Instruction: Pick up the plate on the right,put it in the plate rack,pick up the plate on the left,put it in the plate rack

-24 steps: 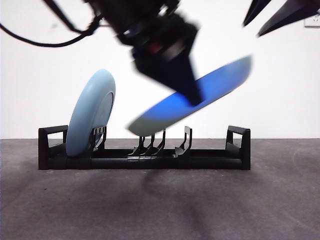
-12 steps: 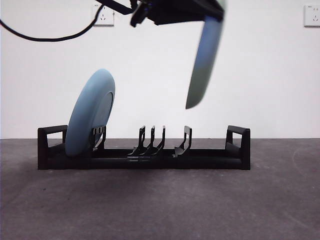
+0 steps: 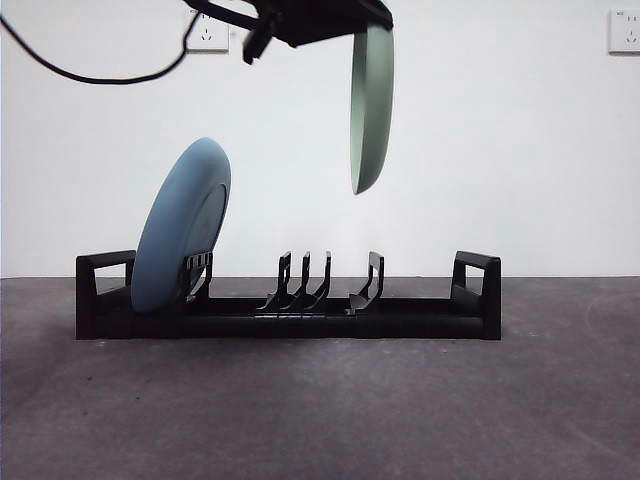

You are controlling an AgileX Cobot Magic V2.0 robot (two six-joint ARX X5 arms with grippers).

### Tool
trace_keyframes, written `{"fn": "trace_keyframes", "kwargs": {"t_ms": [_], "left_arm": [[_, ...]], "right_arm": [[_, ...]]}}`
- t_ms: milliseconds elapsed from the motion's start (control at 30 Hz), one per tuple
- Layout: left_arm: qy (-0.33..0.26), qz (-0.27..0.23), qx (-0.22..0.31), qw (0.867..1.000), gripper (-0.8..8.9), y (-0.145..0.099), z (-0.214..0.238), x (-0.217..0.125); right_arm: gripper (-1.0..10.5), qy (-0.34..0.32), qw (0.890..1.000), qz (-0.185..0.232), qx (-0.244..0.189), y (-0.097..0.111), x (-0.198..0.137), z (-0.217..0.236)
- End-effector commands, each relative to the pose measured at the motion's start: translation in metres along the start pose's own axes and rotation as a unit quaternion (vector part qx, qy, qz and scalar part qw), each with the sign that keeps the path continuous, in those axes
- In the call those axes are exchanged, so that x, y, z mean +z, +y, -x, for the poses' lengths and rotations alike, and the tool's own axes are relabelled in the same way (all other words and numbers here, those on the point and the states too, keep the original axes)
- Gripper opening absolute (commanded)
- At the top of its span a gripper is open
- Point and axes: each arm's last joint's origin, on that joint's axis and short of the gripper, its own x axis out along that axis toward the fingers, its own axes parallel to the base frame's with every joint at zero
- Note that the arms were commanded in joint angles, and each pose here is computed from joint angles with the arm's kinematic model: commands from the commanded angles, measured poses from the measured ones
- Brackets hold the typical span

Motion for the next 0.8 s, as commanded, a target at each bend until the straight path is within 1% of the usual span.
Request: {"fn": "trace_keyframes", "kwargs": {"t_ms": [33,133,367,667,800], "left_arm": [[0.013,0.009,0.009,1.0,-0.09,0.011,-0.013,-0.002],[0.026,0.015,0.021,0.999,-0.09,0.021,-0.024,-0.007],[0.065,0.031,0.045,0.996,-0.09,0.043,-0.036,-0.029],[0.112,0.042,0.06,0.991,-0.09,0.052,-0.044,-0.05],[0.137,0.024,0.069,0.988,-0.09,0.054,-0.044,-0.057]], "right_arm": [[1.6,-0.004,1.0,0.003,-0.001,0.0,0.001,0.0],[1.6,-0.003,1.0,0.004,-0.001,0.0,0.001,0.0],[1.6,-0.003,1.0,0.008,-0.001,0.0,0.001,0.0],[1.6,-0.003,1.0,0.008,-0.002,0.0,0.001,0.0],[1.6,-0.003,1.0,0.008,-0.002,0.0,0.001,0.0]]}}
